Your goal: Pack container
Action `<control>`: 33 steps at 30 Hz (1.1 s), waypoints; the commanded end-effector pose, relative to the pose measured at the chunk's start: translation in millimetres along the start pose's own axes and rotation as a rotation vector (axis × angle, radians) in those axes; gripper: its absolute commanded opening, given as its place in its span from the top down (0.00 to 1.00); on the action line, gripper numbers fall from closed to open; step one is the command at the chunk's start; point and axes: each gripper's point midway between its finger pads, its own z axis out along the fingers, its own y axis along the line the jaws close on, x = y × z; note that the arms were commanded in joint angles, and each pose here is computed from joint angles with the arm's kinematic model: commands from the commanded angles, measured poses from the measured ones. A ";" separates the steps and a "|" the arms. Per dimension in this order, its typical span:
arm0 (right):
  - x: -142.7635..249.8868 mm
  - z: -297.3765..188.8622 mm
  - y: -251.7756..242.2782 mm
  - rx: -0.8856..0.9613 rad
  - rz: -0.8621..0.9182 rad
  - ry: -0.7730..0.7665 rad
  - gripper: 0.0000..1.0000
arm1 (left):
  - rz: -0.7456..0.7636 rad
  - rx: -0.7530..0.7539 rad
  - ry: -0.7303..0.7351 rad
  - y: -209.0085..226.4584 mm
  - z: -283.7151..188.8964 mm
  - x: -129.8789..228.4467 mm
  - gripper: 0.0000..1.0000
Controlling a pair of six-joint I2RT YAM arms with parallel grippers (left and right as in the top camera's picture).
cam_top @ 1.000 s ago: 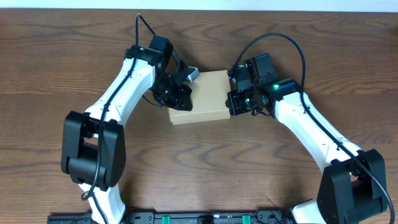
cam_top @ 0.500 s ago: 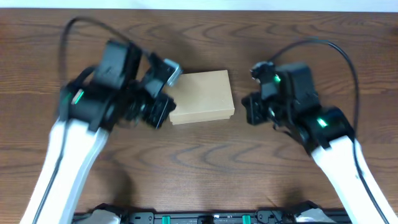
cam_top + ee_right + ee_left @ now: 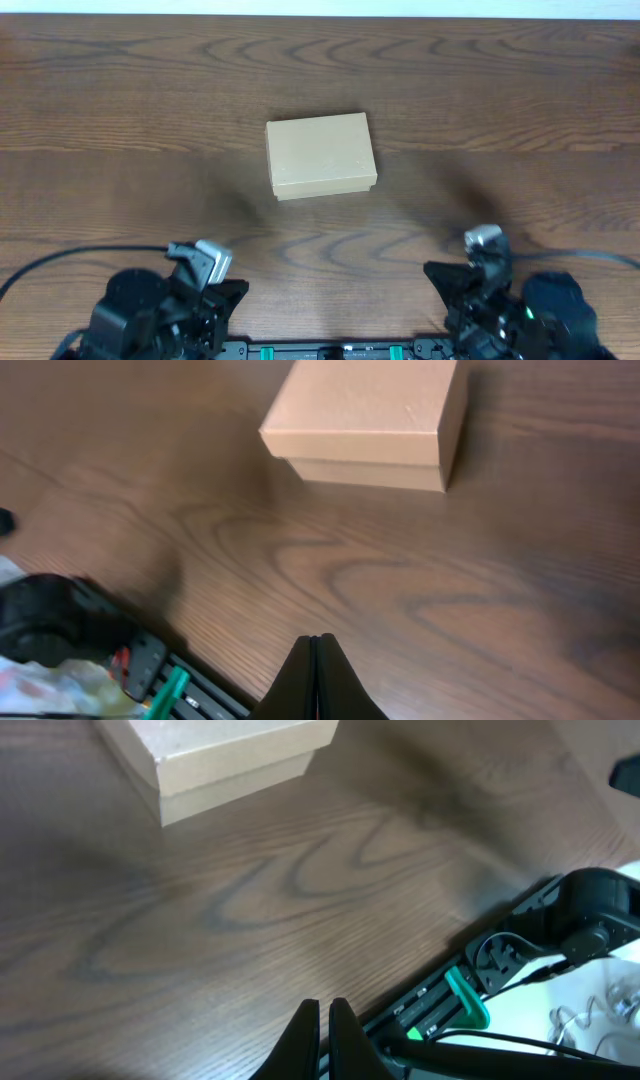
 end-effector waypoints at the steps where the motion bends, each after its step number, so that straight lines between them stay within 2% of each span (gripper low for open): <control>1: 3.2 -9.4 2.5 -0.031 0.085 -0.057 0.74 | -0.054 -0.005 -0.052 1.8 -5.1 0.4 0.85; 2: 3.2 -11.1 2.9 -0.035 0.109 -0.064 0.31 | -0.052 -0.013 -0.060 3.0 -5.7 -0.7 0.50; 3: 4.5 -11.6 2.6 -0.035 0.135 -0.061 0.01 | -0.050 -0.012 -0.065 2.7 -5.7 -1.9 0.05; 24: 28.9 -11.3 -7.1 0.012 0.193 0.033 0.01 | -0.049 -0.027 -0.041 6.0 -5.3 4.5 0.05; 28: 29.9 -11.3 -7.4 0.013 0.194 0.037 0.01 | -0.028 -0.178 -0.104 32.6 -6.1 -6.6 0.05; 31: 29.7 -11.3 -7.4 0.013 0.194 0.037 0.01 | -0.012 -0.342 -0.253 63.6 -8.3 -32.9 0.05; 33: 29.8 -11.3 -7.4 0.014 0.194 0.037 0.01 | 0.060 -0.405 -0.339 78.4 -3.4 -46.8 0.05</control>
